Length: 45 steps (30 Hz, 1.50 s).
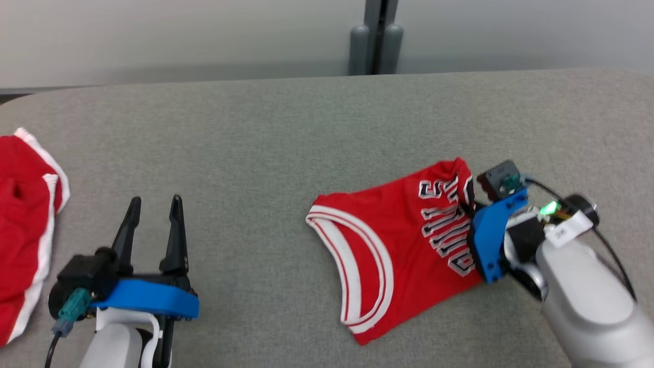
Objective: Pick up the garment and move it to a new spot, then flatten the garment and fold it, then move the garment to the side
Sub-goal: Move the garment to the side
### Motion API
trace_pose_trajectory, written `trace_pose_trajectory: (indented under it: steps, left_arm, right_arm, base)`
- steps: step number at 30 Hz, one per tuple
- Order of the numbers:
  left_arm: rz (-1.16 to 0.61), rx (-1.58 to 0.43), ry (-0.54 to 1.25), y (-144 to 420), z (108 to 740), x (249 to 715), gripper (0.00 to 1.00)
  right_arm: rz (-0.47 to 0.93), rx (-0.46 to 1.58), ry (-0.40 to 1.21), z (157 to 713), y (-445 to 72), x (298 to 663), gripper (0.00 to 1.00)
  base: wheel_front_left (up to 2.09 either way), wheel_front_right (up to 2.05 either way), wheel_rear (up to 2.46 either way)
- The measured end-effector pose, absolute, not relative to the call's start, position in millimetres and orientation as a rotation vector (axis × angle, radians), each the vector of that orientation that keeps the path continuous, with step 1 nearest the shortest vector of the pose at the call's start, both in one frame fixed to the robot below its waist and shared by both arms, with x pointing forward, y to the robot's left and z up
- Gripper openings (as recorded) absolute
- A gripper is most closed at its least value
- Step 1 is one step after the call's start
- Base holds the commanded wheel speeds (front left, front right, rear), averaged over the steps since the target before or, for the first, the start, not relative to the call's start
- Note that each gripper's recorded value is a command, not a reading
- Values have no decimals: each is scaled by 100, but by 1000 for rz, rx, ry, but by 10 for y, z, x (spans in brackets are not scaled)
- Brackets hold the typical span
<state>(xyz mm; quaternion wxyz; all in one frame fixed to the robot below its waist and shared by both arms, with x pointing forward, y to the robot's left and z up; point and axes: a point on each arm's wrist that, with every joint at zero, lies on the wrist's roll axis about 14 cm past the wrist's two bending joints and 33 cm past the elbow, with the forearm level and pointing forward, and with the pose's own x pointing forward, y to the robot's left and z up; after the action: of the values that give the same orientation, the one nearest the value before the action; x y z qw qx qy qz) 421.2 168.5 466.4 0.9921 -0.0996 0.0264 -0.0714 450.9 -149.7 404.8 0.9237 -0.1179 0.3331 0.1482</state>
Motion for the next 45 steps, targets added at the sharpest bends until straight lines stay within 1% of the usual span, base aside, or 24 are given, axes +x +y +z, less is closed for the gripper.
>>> trace_pose_trajectory:
  steps: [2, 5, 10, 14, 22, 27, 31, 39, 40, 41, 45]
  left_arm:
    - [-171, -201, 51, 1584, 4648, 4318, 100]
    - [-216, -208, 55, 1412, 4592, 4466, 100]
    - [-302, -218, 41, 1098, 4544, 4739, 100]
    - [-359, -223, 38, 894, 4471, 4917, 100]
    - [-454, -221, 26, 594, 4397, 5144, 100]
    - [-482, -206, 26, 531, 4358, 5251, 100]
    - [-492, -203, 16, 523, 4373, 5290, 100]
    - [-473, -181, 29, 626, 4320, 5312, 100]
    - [-471, -183, 32, 636, 4321, 5312, 100]
    - [-467, -186, 30, 646, 4328, 5314, 100]
    - [-459, -191, 26, 678, 4369, 5293, 100]
  right_arm:
    - [292, -314, 641, 4207, -1666, 4671, 0]
    - [260, -391, 624, 4349, -1955, 4820, 0]
    - [140, -487, 624, 4559, -2670, 4974, 0]
    - [40, -534, 645, 4590, -3205, 4931, 0]
    - [-137, -616, 640, 4719, -4002, 4819, 0]
    - [-196, -684, 603, 4817, -4266, 4870, 0]
    - [-216, -746, 573, 4862, -4424, 4918, 0]
    - [-264, -734, 570, 4756, -4531, 4943, 0]
    - [-268, -738, 570, 4753, -4535, 4945, 40]
    - [-271, -741, 561, 4762, -4539, 4950, 100]
    - [-270, -745, 524, 4814, -4500, 4982, 100]
  base:
    - [0, 0, 0]
    - [0, 0, 0]
    - [0, 0, 0]
    - [0, 0, 0]
    - [0, 0, 0]
    - [0, 0, 0]
    - [0, 0, 0]
    - [0, 0, 0]
    - [0, 0, 0]
    - [0, 0, 0]
    - [0, 0, 0]
